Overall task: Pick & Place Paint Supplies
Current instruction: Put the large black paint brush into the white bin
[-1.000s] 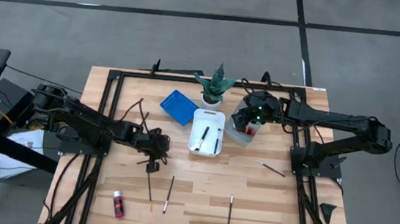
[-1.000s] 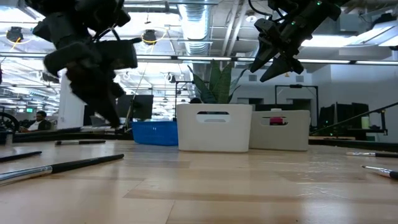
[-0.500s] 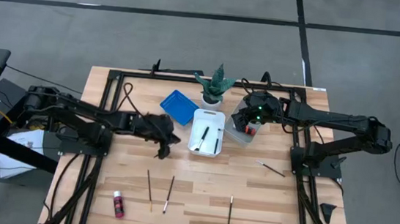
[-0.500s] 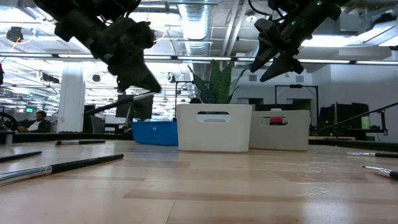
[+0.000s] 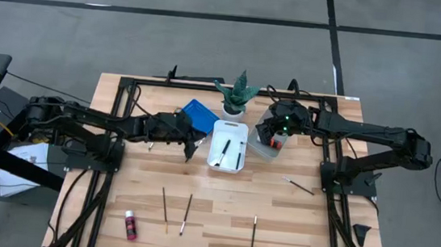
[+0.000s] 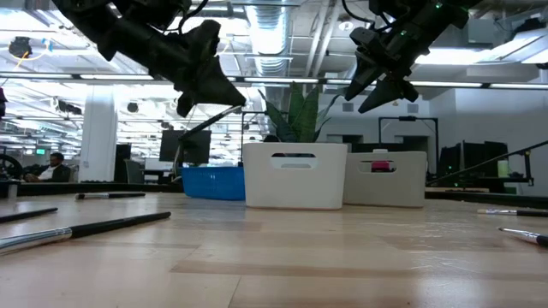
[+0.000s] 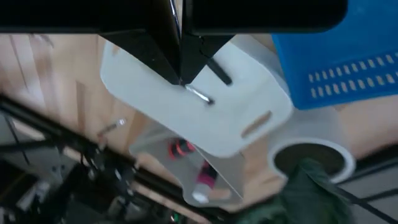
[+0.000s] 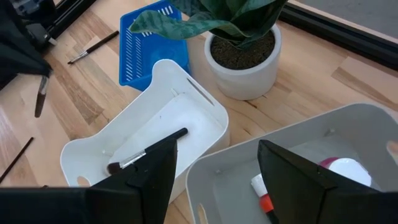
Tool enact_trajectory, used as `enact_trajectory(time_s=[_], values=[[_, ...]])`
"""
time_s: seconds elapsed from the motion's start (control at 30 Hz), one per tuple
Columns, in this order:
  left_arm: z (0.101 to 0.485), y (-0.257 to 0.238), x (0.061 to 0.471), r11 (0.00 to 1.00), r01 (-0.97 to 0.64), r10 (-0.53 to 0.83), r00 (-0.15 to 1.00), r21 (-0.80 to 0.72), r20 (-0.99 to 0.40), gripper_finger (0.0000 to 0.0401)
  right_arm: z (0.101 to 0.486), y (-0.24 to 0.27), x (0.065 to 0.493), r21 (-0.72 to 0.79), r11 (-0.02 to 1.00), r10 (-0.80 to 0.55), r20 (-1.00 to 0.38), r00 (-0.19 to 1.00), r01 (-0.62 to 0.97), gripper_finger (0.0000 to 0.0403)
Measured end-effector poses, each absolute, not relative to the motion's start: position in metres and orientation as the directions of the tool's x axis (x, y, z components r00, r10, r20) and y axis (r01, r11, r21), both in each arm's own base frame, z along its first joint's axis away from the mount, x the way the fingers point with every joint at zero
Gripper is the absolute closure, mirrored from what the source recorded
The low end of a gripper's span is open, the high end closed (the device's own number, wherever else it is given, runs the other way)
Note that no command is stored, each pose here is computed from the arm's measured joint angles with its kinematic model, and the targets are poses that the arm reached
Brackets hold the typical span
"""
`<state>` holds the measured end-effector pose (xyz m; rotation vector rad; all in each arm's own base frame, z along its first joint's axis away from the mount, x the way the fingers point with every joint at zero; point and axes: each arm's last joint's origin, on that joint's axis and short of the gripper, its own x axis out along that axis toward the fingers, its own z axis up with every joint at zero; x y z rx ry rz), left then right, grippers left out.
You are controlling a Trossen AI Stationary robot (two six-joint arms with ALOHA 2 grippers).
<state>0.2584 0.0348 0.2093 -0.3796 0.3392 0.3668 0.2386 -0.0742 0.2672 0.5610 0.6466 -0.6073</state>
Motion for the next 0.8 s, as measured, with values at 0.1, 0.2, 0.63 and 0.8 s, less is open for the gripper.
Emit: enact_trajectory(time_s=[0.1,0.2,0.63,0.8], values=[[0.212,0.038,0.261,0.848,-0.424,0.313,0.885,-0.319,-0.344,0.0401,0.267,-0.075,0.238,0.279,0.685,-0.346,-0.689,0.637,0.673,0.0182],[0.215,0.04,0.262,0.82,-0.452,0.358,0.883,-0.35,-0.303,0.0401,0.267,-0.076,0.238,0.275,0.682,-0.353,-0.688,0.634,0.677,0.0182],[0.206,0.048,0.302,0.716,-0.467,0.457,0.876,-0.519,-0.157,0.0401,0.268,-0.076,0.239,0.267,0.692,-0.356,-0.682,0.639,0.67,0.0182],[0.205,0.052,0.329,0.728,-0.471,0.458,0.875,-0.499,-0.158,0.0401,0.268,-0.076,0.239,0.266,0.693,-0.355,-0.683,0.638,0.67,0.0182]])
